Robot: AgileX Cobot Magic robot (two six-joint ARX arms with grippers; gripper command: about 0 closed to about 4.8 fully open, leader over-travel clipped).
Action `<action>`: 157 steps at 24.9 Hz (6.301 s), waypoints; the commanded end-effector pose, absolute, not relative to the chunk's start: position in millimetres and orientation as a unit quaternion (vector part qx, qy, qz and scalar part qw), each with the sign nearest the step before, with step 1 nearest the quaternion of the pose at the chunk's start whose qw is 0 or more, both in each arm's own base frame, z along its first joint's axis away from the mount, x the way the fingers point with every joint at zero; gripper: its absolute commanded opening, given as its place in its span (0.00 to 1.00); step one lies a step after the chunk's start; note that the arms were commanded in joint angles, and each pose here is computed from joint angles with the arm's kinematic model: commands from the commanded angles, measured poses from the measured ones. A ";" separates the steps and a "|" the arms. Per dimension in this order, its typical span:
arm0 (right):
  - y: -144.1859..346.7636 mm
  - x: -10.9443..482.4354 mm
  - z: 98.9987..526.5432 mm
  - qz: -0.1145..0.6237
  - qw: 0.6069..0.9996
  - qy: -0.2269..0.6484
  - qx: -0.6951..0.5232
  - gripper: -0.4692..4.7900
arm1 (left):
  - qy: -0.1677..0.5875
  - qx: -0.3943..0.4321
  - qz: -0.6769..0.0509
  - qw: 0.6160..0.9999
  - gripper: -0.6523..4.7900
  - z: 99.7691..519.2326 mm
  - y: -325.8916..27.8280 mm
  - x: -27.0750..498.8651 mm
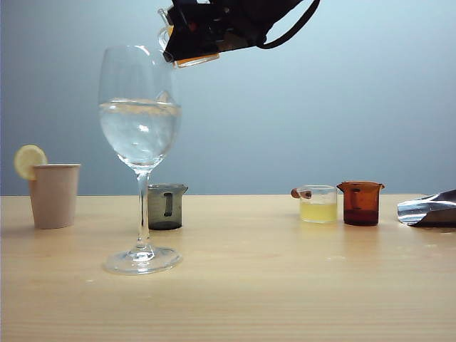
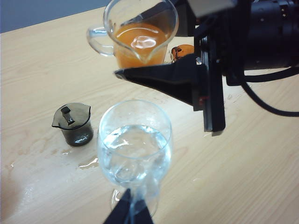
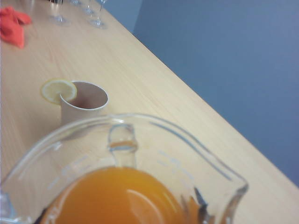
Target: Pick up the second measuring cup from the left, pour the orange juice inside into the goblet, and finally put the measuring cup back in its original place.
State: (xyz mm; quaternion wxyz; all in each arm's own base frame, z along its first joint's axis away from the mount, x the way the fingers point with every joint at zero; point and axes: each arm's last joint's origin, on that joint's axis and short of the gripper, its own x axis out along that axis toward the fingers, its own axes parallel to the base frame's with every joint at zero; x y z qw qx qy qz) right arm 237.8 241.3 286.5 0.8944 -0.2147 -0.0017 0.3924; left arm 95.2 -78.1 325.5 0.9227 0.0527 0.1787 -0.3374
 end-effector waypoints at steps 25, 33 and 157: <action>245.6 238.0 300.8 0.376 0.868 -0.101 -0.309 0.51 | 0.173 0.051 -0.338 0.924 0.11 327.5 -77.8 94.6; 252.3 237.2 296.9 0.372 0.868 -0.103 -0.312 0.51 | 0.173 0.052 -0.338 0.924 0.11 327.5 -77.8 94.6; 258.6 231.4 311.2 0.271 0.595 -0.374 -0.658 0.51 | 0.173 0.052 -0.338 0.924 0.11 327.5 -77.8 94.6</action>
